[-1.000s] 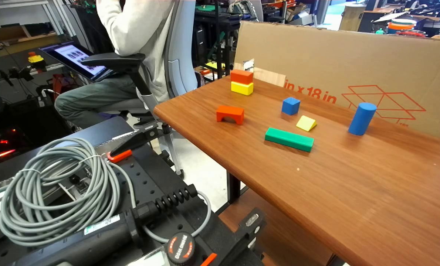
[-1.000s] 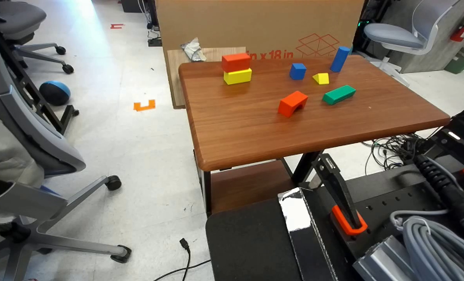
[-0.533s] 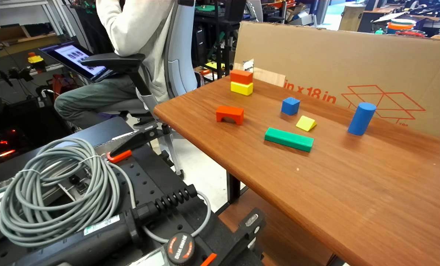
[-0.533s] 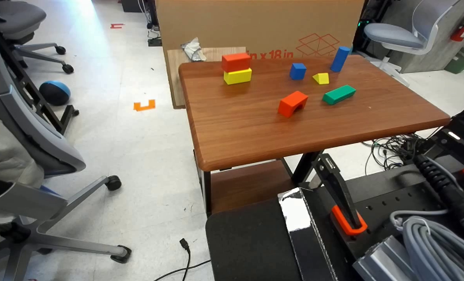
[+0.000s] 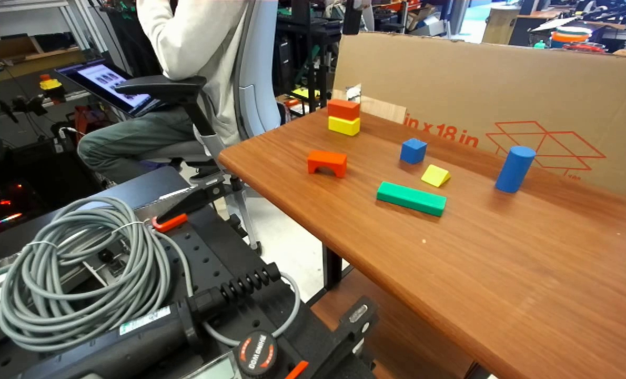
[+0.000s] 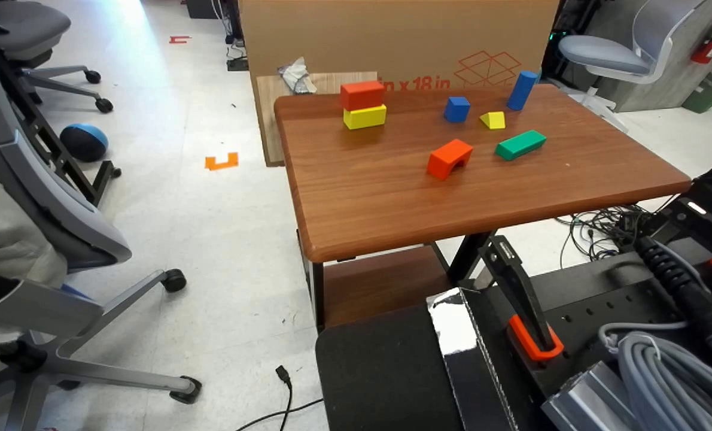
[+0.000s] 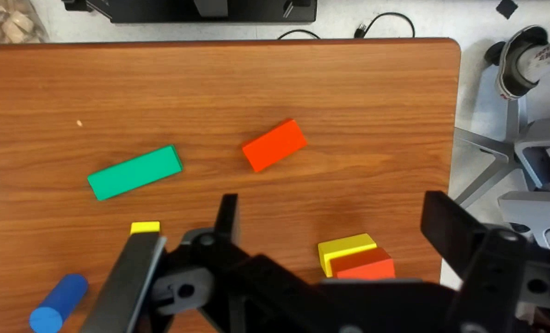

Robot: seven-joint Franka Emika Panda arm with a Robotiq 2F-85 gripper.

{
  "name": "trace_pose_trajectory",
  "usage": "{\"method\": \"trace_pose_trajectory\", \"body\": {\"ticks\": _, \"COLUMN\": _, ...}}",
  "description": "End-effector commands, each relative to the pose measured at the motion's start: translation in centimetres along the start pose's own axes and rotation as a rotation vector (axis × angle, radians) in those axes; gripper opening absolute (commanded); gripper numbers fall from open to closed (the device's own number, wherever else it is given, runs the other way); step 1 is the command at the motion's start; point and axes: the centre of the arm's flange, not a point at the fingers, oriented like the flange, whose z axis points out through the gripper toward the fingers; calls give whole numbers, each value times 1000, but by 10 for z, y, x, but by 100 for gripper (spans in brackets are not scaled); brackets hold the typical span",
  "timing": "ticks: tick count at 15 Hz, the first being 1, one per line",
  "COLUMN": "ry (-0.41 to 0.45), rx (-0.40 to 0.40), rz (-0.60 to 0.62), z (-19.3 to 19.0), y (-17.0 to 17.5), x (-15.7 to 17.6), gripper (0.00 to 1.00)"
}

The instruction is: Remove the orange block from the top of the yellow block

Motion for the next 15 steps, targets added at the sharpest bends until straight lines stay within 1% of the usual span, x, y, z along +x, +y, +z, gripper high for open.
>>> {"method": "trace_pose_trajectory", "body": {"ticks": 1, "ry": 30, "rx": -25, "rz": -19, "z": 7, "y": -21, "x": 44, "gripper": 100}}
{"method": "trace_pose_trajectory", "body": {"ticks": 2, "ry": 29, "rx": -37, "rz": -32, "z": 11, "y": -25, "x": 51, "gripper": 100}}
{"method": "trace_pose_trajectory", "body": {"ticks": 7, "ry": 80, "rx": -120, "rz": -93, "z": 30, "y": -49, "x": 88, "gripper": 100}}
{"method": "trace_pose_trajectory", "body": {"ticks": 9, "ry": 70, "rx": -146, "rz": -115, "z": 41, "y": -61, "x": 101, "gripper": 100}}
{"method": "trace_pose_trajectory", "body": {"ticks": 12, "ry": 44, "rx": -147, "rz": -139, "z": 60, "y": -76, "x": 119, "gripper": 100}}
{"method": "trace_pose_trajectory", "body": {"ticks": 15, "ry": 18, "rx": -134, "rz": -157, "z": 81, "y": -82, "x": 134, "gripper": 100}}
